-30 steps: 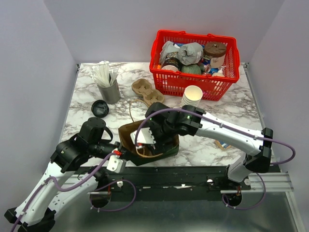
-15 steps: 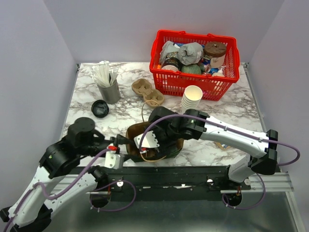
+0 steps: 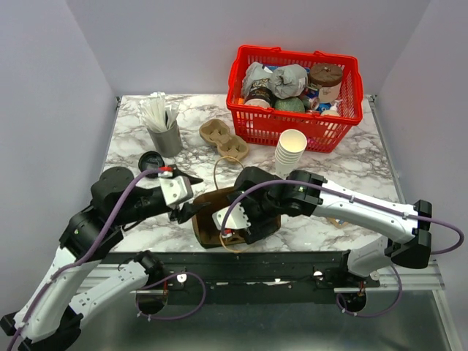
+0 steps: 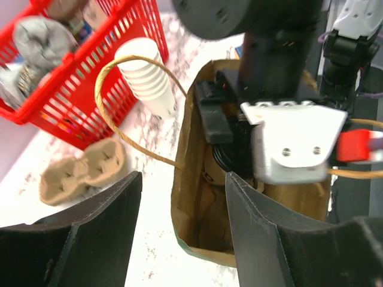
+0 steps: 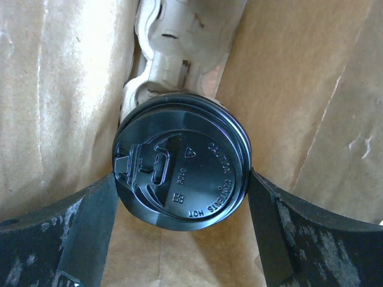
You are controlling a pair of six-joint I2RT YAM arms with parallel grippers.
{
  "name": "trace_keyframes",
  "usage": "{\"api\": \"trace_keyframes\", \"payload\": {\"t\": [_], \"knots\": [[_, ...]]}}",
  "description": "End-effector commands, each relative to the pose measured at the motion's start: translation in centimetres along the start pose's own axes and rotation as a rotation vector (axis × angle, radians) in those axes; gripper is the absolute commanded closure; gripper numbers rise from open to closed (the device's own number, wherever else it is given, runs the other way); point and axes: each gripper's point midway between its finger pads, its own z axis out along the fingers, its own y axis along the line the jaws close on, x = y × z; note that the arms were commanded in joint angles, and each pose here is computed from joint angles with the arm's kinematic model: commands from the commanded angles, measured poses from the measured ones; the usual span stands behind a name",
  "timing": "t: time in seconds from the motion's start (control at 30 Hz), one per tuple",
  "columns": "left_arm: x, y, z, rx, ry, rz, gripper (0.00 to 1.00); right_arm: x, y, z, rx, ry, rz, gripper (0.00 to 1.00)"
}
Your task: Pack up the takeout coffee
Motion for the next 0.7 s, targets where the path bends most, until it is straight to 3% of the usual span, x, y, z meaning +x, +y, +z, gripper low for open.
{"api": "trace_keyframes", "payload": {"t": [0.0, 0.2, 0.4, 0.5, 0.67], "knots": [[1.2, 0.8, 1.4, -0.011, 0.071, -0.078, 0.34, 0.3, -0.2, -1.0, 0.037, 0.003, -0.028, 0.46], [3.9, 0.9, 2.6, 0.028, 0.219, -0.134, 0.37, 0.0, -0.5, -1.1, 0.053, -0.01, -0.033, 0.46], [5.2, -0.4, 3.5, 0.124, 0.252, -0.159, 0.48, 0.1, -0.4, -1.4, 0.055, -0.01, -0.035, 0.46], [6.5, -1.7, 3.9, 0.213, 0.29, -0.171, 0.6, 0.3, -0.2, -1.5, 0.051, -0.01, -0.028, 0.46], [6.0, -2.5, 4.5, 0.302, 0.272, -0.158, 0.96, 0.5, 0.1, -1.6, 0.054, -0.011, -0.03, 0.46]]}}
